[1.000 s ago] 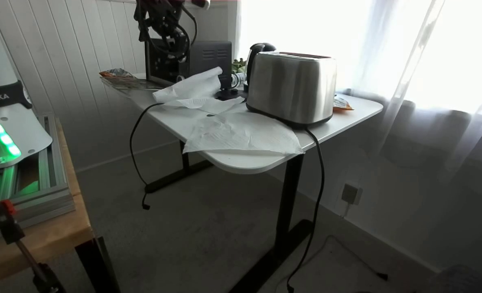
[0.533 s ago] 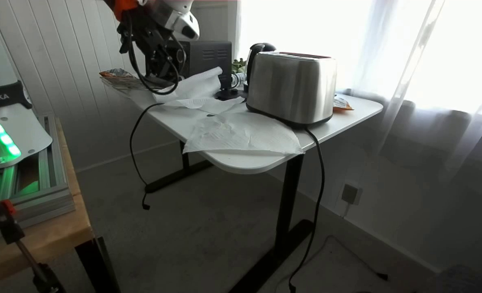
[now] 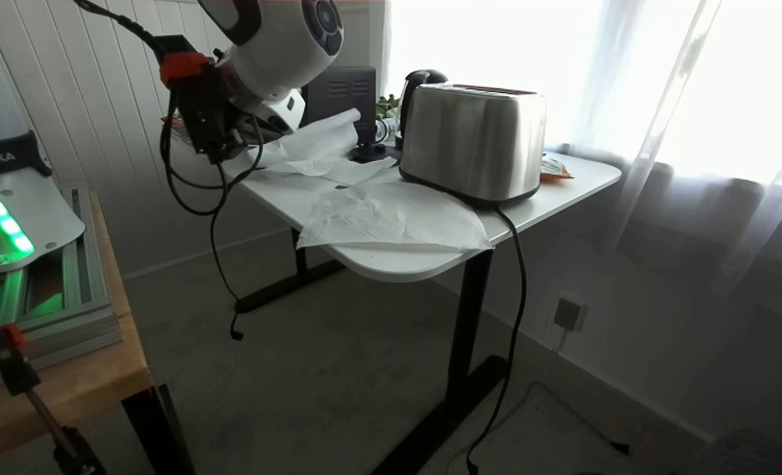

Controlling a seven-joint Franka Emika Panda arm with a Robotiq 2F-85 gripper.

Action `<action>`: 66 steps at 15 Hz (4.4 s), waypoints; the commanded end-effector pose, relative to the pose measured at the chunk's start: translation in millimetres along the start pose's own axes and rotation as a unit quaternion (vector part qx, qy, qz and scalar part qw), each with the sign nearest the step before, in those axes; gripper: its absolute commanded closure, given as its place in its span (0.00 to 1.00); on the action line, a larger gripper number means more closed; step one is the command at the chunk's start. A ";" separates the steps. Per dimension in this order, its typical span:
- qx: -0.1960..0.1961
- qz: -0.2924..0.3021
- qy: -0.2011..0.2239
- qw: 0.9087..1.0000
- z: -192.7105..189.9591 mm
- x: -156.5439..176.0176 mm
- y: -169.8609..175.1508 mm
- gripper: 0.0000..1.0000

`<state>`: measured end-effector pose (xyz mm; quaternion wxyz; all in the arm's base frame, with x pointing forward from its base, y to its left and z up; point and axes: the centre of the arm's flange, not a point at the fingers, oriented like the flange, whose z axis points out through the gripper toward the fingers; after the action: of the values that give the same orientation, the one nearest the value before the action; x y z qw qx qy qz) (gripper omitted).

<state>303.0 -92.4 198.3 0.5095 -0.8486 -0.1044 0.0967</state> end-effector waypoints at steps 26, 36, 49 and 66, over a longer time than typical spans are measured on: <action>0.121 0.056 0.039 0.990 114.1 12.8 2.1 0.00; 0.144 0.061 0.050 0.986 139.2 21.5 16.9 0.12; 0.151 0.059 0.049 0.985 150.2 44.8 29.1 0.59; 0.165 0.060 0.034 0.984 157.5 51.8 36.0 0.96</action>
<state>311.2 34.9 96.2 0.6311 -0.7666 -0.0200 0.1171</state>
